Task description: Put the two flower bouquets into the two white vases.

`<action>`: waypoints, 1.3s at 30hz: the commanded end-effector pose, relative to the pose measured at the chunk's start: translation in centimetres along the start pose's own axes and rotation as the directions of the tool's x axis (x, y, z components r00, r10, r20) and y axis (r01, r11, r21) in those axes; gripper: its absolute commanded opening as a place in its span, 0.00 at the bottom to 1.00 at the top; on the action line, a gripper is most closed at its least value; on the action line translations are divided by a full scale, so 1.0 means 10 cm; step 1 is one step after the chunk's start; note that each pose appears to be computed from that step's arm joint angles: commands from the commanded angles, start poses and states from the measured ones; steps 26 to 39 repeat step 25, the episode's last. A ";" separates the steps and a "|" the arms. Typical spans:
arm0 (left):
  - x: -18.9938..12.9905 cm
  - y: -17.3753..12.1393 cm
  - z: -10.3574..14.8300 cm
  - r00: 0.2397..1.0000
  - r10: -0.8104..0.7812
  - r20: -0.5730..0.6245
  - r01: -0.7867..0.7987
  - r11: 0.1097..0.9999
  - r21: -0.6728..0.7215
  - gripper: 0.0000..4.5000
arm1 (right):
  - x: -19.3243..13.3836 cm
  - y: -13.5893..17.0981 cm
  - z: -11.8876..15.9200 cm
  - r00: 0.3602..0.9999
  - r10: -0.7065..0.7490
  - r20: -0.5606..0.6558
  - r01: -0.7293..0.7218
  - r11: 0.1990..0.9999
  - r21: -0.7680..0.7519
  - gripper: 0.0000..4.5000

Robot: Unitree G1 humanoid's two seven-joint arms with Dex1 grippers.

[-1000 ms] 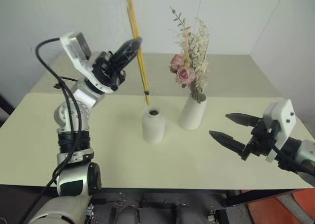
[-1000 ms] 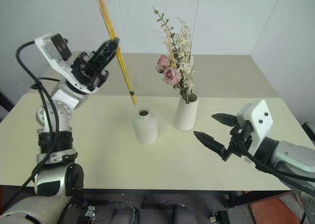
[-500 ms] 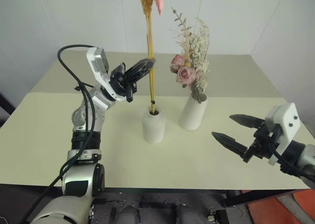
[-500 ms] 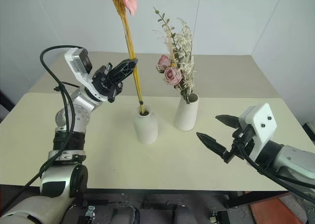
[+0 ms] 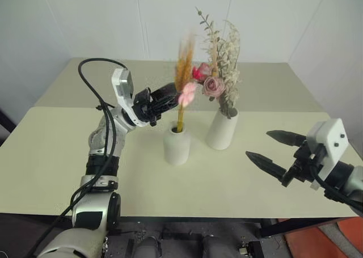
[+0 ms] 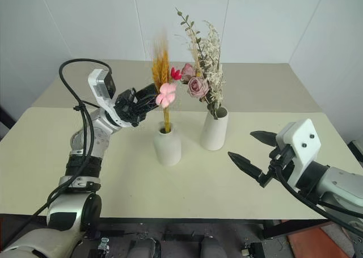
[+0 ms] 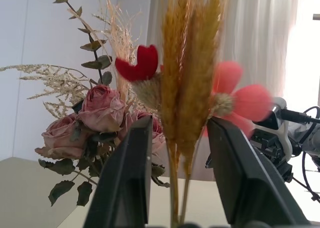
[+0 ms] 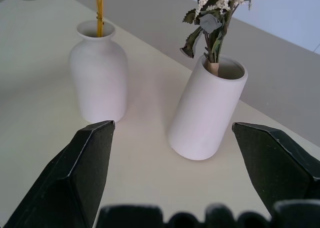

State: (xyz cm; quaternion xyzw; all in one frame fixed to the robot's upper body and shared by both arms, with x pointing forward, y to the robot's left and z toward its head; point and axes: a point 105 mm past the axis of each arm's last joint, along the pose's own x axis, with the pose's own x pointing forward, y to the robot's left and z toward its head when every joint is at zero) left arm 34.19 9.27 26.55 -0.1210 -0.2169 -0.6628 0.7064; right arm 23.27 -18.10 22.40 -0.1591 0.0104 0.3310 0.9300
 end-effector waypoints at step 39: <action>-1.47 -0.49 0.52 0.620 0.463 -0.634 -0.181 0.870 0.459 0.91 | -0.55 -0.47 -0.05 0.991 -0.041 -0.129 0.025 0.992 -0.123 1.00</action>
